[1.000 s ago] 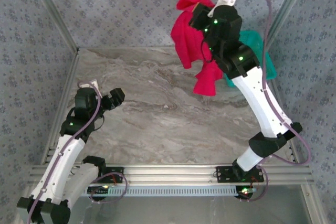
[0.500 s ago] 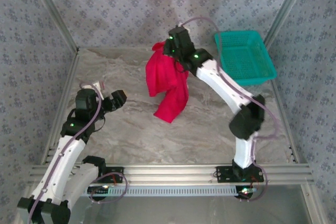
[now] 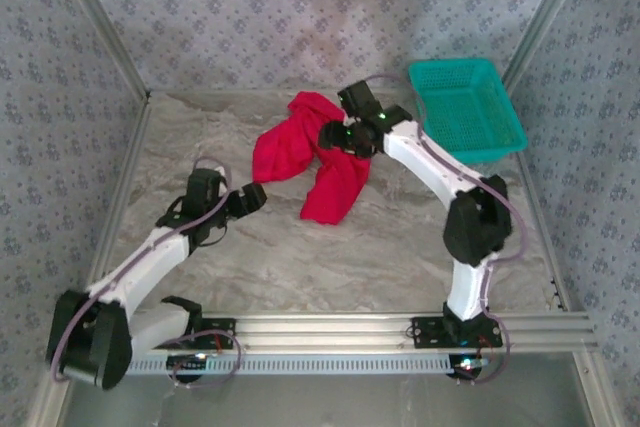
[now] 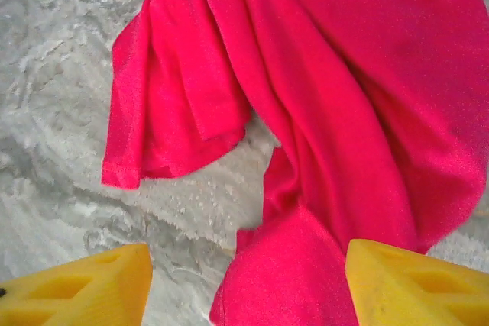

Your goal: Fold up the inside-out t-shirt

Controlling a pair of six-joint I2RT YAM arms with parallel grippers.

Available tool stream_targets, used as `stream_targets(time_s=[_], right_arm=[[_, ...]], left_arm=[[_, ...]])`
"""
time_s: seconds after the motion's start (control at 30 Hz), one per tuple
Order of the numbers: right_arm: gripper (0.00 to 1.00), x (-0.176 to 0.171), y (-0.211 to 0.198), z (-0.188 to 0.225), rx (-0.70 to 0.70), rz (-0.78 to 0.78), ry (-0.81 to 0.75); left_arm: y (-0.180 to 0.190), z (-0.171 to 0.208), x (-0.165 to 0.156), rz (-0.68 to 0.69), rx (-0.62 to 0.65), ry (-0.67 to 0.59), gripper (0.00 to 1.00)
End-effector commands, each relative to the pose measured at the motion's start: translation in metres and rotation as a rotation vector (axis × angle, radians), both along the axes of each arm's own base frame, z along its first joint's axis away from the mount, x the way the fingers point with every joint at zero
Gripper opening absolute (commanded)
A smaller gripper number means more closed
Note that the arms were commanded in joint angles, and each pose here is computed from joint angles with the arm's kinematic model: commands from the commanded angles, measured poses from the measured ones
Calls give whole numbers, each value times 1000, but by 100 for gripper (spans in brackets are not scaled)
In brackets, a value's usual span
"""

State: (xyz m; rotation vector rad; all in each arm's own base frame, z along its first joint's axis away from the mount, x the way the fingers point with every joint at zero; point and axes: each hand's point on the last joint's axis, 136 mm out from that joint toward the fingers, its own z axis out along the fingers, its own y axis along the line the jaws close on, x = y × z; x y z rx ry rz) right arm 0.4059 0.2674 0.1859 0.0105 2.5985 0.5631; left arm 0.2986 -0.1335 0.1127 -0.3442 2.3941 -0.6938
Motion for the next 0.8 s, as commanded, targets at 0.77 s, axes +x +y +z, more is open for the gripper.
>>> stream_targets(time_s=[0.77], right_arm=[[68,-78,16,-139,-92,20,216]], left_arm=[[-18,-71,148,16,301,129,66]])
